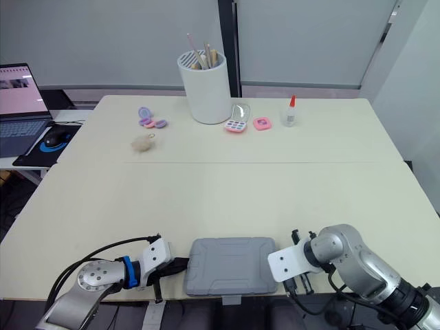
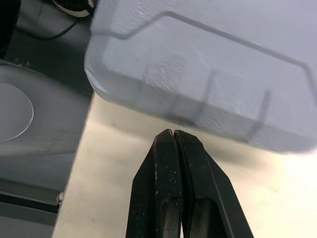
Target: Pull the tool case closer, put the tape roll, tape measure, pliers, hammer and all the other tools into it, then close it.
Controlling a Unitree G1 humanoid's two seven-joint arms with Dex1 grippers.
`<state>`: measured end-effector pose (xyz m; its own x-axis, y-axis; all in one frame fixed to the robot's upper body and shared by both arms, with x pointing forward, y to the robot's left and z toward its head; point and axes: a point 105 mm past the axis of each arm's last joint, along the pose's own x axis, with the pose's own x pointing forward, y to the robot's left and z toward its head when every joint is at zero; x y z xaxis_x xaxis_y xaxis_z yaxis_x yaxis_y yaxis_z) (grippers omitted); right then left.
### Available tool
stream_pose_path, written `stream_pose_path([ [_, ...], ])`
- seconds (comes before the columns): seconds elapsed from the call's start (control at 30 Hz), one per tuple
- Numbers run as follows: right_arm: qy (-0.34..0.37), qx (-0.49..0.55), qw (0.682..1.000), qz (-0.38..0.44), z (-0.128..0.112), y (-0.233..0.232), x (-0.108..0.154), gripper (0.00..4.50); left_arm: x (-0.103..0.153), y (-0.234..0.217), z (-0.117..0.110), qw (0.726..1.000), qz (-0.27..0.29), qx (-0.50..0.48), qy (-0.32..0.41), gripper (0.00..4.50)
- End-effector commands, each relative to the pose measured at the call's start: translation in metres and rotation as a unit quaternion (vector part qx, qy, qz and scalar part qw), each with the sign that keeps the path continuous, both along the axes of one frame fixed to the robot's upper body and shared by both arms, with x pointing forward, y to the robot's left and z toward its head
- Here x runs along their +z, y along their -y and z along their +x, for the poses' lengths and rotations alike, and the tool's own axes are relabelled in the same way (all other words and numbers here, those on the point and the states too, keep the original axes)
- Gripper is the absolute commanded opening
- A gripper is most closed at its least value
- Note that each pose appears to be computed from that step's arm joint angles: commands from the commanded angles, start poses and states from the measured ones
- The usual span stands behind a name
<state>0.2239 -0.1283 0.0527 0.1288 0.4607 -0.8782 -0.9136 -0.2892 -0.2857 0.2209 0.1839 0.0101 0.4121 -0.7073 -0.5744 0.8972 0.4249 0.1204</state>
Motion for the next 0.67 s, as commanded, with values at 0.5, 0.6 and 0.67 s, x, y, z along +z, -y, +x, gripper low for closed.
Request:
stream_pose_path([
  [0.5,0.020,-0.101,0.992,0.073,0.008,0.087,0.117,0.02,0.106,-0.087,0.000,0.997,0.059,0.047,0.011,0.00],
  [0.6,0.031,-0.105,0.992,0.067,0.012,0.092,0.118,0.02,0.107,-0.088,0.003,0.997,0.057,0.054,0.014,0.00],
  [0.67,0.040,-0.103,0.992,0.064,0.016,0.093,0.116,0.02,0.103,-0.090,0.006,0.996,0.059,0.063,0.013,0.00],
])
